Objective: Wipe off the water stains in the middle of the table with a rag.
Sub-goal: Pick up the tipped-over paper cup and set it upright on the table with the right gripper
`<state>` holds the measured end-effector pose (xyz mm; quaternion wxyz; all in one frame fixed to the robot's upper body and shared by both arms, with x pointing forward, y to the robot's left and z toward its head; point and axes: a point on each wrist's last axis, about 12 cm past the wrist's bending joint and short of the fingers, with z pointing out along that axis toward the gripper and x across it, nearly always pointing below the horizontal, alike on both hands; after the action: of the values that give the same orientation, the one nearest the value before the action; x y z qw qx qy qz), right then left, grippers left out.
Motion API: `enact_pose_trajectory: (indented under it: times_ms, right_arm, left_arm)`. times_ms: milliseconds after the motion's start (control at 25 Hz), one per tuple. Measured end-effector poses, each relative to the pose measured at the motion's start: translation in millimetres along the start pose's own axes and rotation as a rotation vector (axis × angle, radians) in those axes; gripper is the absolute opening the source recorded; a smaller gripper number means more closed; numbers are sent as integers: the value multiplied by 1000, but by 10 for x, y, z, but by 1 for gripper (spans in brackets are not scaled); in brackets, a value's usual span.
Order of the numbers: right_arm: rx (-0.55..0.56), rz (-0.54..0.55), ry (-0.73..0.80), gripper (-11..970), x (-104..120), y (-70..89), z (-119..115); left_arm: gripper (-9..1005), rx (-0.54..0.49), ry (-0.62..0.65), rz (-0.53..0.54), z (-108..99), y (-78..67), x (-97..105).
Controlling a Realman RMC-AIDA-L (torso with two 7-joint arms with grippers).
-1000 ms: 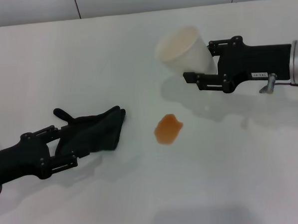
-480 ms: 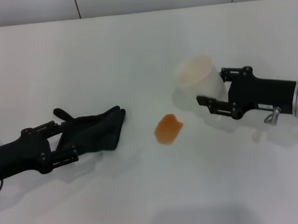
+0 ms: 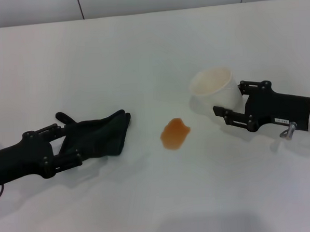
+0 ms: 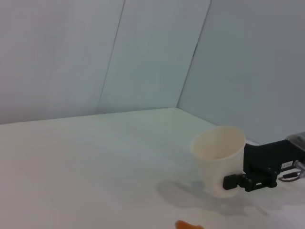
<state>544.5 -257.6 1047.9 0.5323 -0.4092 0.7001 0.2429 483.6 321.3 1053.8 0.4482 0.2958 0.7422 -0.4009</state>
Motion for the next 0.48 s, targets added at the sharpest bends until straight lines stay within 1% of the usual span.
enact_pose_trajectory:
  times_ms: [480]
  right_arm:
    - [30,67,43,553,175,52,-22]
  left_arm:
    - [766,1,1,1,3,5,-8]
